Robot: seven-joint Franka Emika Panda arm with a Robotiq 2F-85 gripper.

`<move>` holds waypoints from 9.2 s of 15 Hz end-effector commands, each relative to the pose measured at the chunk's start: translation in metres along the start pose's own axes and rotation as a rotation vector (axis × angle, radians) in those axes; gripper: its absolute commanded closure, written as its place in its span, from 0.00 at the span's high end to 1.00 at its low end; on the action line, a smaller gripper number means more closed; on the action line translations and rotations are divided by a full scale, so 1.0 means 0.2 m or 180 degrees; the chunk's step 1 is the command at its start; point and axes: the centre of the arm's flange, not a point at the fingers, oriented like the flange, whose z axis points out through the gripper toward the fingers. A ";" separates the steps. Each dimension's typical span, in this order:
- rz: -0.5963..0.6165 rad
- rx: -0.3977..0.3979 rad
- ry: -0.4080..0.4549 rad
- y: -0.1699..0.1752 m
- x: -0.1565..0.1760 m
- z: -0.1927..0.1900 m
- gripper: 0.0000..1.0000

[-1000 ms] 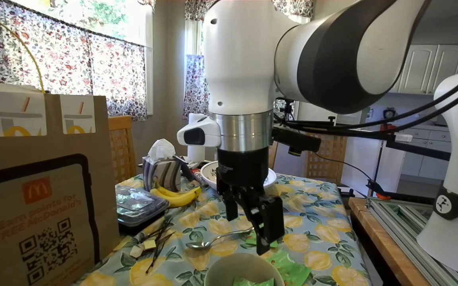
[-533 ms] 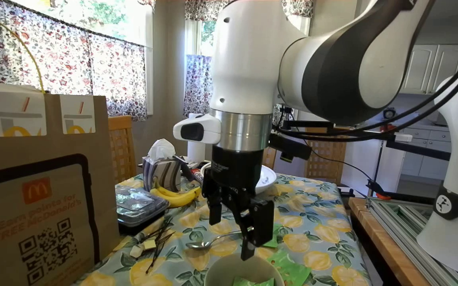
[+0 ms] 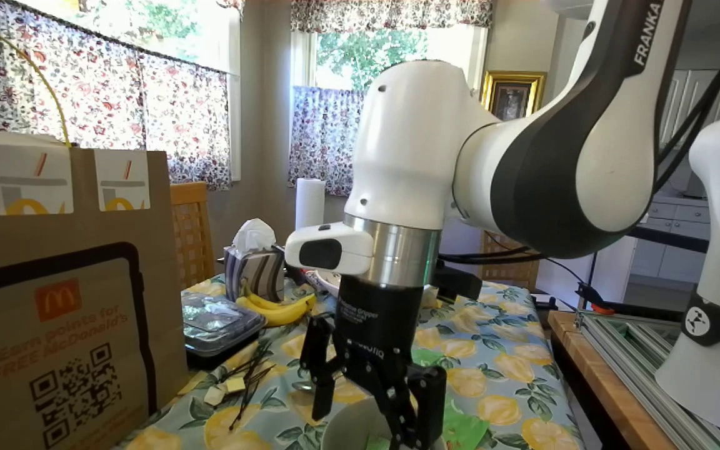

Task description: Put the green toy on the silver spoon then place the toy back in the bowl.

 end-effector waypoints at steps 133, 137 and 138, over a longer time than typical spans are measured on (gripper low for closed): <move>0.1817 -0.0301 -0.0346 0.89 -0.55 0.26 0.01; 0.1810 -0.0307 -0.0351 0.89 -0.54 0.27 0.01; 0.1804 -0.0310 -0.0361 0.88 -0.54 0.27 0.01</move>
